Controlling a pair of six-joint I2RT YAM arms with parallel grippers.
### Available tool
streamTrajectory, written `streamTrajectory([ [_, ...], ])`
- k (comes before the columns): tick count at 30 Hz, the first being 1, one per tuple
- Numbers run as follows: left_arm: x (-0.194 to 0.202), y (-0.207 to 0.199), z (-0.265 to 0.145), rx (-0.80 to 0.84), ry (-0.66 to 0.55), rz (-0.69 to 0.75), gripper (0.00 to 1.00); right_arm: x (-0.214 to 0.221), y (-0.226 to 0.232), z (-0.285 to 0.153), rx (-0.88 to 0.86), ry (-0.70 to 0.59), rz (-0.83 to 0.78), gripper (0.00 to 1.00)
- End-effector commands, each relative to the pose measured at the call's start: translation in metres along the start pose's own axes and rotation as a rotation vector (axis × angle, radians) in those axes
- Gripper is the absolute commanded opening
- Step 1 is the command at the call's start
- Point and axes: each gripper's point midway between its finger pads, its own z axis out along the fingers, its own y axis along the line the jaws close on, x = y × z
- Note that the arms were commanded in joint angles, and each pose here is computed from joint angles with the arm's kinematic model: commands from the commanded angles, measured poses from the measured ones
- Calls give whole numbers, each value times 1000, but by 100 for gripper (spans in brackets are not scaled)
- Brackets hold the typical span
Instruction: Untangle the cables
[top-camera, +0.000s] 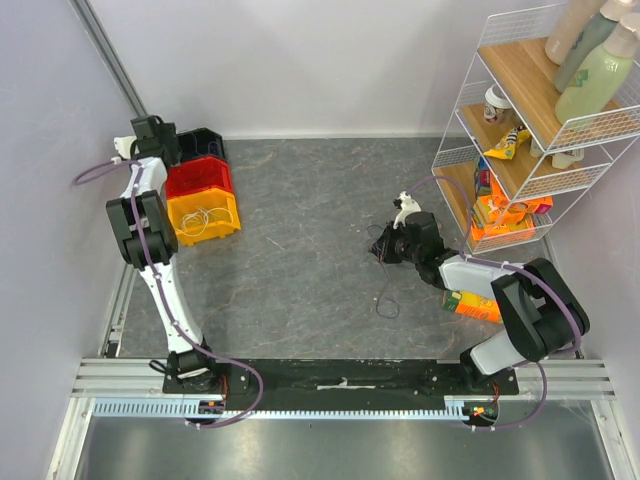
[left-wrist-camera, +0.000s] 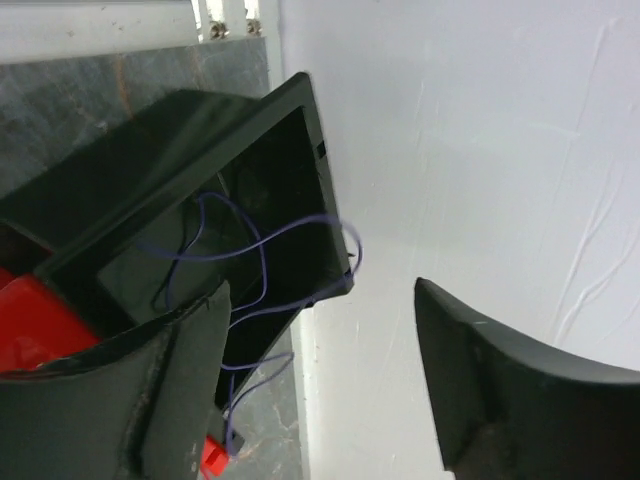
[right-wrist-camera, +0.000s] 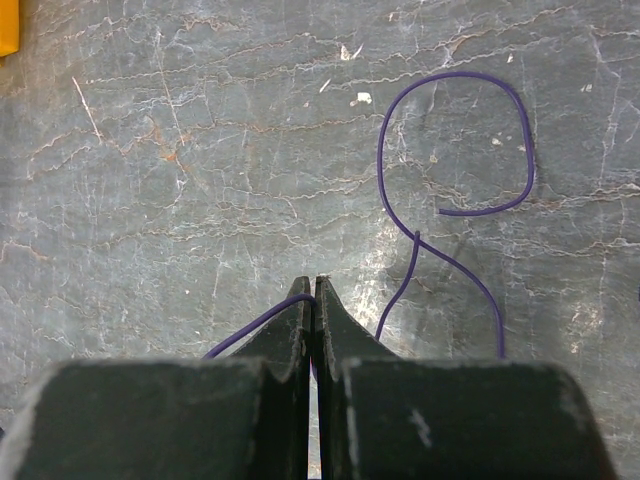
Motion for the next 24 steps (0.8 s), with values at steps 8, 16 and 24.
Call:
streamTrajectory([
  [8,25,-47,-154,234,210,-41,83,-16,20,1,-55,-29,-39,0],
  [16,84,2,-286,356,422,139,76,-21,51,-10,-151,-14,-105,0],
  [24,236,82,-475,914,987,698,68,-44,125,-51,-432,34,11,0],
])
